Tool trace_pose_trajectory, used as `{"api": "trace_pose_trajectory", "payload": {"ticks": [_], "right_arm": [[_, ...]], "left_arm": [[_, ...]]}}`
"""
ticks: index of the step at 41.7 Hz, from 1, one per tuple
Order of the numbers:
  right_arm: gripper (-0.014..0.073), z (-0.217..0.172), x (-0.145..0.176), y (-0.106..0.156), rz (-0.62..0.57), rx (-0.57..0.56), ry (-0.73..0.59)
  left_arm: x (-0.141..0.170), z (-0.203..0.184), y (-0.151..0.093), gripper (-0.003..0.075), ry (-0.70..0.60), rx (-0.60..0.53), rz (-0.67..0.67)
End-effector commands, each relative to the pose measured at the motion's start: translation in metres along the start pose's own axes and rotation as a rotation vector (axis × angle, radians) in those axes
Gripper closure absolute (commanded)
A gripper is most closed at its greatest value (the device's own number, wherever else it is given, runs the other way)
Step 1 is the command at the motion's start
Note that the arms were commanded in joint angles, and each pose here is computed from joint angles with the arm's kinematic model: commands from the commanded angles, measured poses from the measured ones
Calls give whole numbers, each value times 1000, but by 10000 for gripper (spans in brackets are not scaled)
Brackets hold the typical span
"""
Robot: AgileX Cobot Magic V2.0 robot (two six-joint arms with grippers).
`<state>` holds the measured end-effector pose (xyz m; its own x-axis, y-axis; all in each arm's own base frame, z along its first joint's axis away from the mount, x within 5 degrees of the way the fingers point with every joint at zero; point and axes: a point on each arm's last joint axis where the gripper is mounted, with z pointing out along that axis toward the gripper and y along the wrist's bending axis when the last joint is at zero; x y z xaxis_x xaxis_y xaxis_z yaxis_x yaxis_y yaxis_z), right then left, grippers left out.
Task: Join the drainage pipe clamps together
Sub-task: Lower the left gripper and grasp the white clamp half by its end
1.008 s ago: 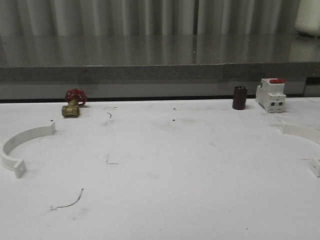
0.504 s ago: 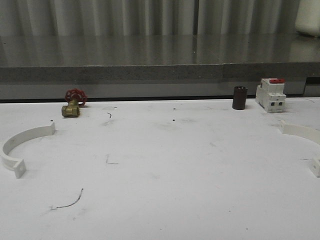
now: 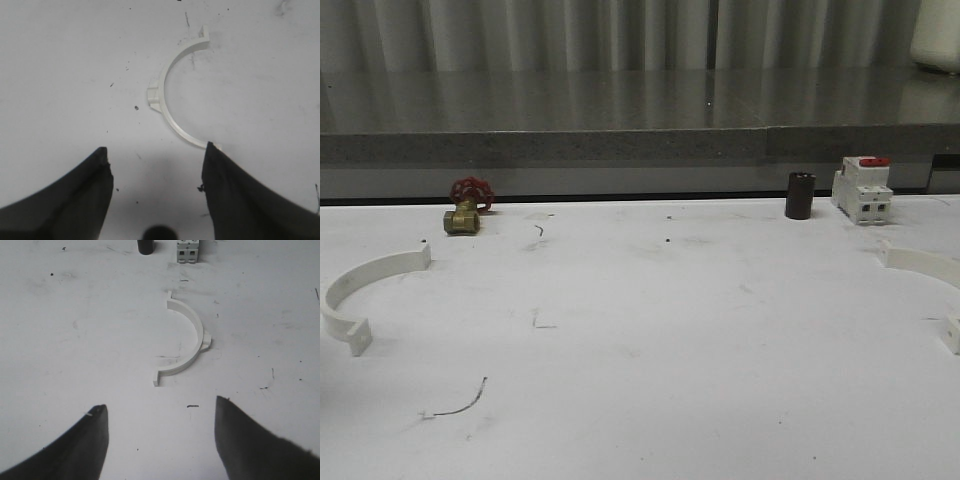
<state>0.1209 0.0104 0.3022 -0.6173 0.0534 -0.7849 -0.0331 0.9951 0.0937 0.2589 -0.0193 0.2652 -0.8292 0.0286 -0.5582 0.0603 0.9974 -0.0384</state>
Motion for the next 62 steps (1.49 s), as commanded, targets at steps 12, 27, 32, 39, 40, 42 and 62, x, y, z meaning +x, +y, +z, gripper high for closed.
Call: {"api": "trace_pose_trajectory", "payload": {"ticks": [12, 27, 32, 39, 40, 42, 62], "right_arm": [[107, -5, -14, 1, 1, -6, -82], [107, -5, -14, 1, 1, -6, -82], [107, -5, -14, 1, 1, -6, -82], [107, -5, -14, 1, 1, -6, -82], [107, -5, -14, 1, 1, -6, -82], [107, -5, -14, 1, 1, -6, -82], [107, -5, -14, 1, 1, -6, -82]], "left_arm": [[-43, 70, -3, 337, 33, 17, -34], [-42, 114, -1, 337, 72, 14, -47], [-39, 125, -2, 337, 95, 16, -52], [-38, 129, -2, 379, 102, 16, -54], [-38, 129, -2, 399, 99, 16, -54], [-38, 129, -2, 454, 98, 15, -54], [-40, 127, -12, 731, 88, 31, -33]]}}
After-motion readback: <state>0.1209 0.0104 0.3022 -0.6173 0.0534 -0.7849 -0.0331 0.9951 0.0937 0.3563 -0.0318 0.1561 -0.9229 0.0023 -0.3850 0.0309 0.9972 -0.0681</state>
